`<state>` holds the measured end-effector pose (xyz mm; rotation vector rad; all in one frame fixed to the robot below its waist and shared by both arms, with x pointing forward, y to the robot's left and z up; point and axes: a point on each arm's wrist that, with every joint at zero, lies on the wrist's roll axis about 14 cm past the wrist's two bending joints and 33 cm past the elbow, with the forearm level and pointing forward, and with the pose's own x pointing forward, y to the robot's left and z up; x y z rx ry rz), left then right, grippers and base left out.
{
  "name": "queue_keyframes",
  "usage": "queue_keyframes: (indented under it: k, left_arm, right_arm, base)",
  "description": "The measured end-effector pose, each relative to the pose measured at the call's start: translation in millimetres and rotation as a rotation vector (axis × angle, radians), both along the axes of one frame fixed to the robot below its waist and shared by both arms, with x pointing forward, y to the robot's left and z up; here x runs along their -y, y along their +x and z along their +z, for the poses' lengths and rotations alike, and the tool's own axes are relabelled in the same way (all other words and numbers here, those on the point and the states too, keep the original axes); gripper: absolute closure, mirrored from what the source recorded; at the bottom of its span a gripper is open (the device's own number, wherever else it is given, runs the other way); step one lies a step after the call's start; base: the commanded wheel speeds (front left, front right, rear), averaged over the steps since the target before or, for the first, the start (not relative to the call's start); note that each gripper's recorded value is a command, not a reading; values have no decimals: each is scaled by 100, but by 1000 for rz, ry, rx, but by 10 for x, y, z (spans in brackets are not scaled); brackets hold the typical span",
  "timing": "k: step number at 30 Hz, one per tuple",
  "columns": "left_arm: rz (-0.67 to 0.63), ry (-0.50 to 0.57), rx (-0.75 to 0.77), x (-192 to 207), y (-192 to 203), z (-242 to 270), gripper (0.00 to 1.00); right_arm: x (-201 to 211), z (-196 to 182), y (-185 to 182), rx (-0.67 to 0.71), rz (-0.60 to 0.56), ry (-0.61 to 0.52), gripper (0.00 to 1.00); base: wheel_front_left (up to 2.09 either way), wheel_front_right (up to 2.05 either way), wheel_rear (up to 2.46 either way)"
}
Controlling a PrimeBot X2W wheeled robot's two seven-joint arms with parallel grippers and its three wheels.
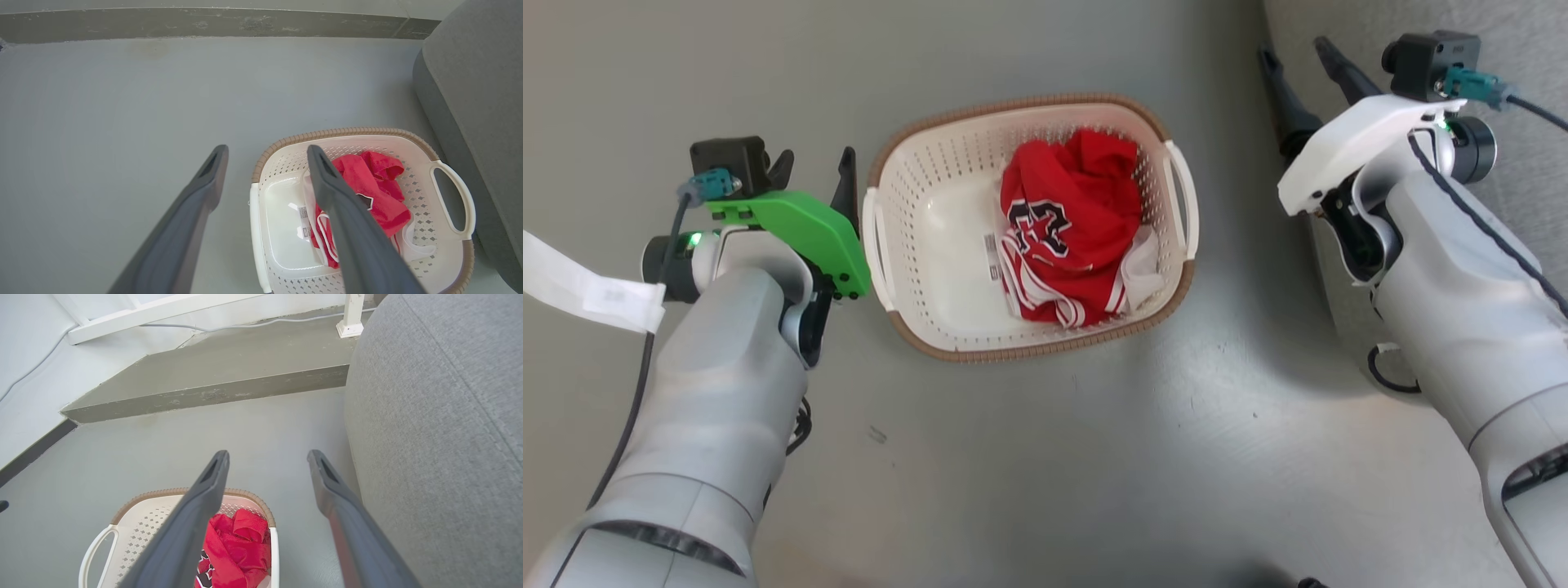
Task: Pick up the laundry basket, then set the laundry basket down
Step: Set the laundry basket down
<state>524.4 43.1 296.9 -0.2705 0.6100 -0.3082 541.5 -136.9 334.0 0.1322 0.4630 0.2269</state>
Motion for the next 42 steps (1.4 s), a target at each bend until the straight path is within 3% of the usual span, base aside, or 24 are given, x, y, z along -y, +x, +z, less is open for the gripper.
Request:
queue_keyframes:
  k: [7, 18, 25, 42]
  left_arm:
    - [-1, -20, 177, 80, 144, 673, 0]
    - [40, -6, 305, -25, 6, 1197, 0]
    - [57, 23, 389, -118, -174, 1492, 0]
    - [117, -16, 607, -181, -591, 2259, 0]
  right_arm:
    - [127, 409, -121, 92, -45, -12, 0]
    - [164, 858, -358, 196, -71, -12, 0]
    - [162, 1130, -573, 264, -85, -6, 0]
    - [215, 1873, -964, 488, -108, -25, 0]
  base:
    - [0, 0, 0]
    - [0, 0, 0]
    - [0, 0, 0]
    - [0, 0, 0]
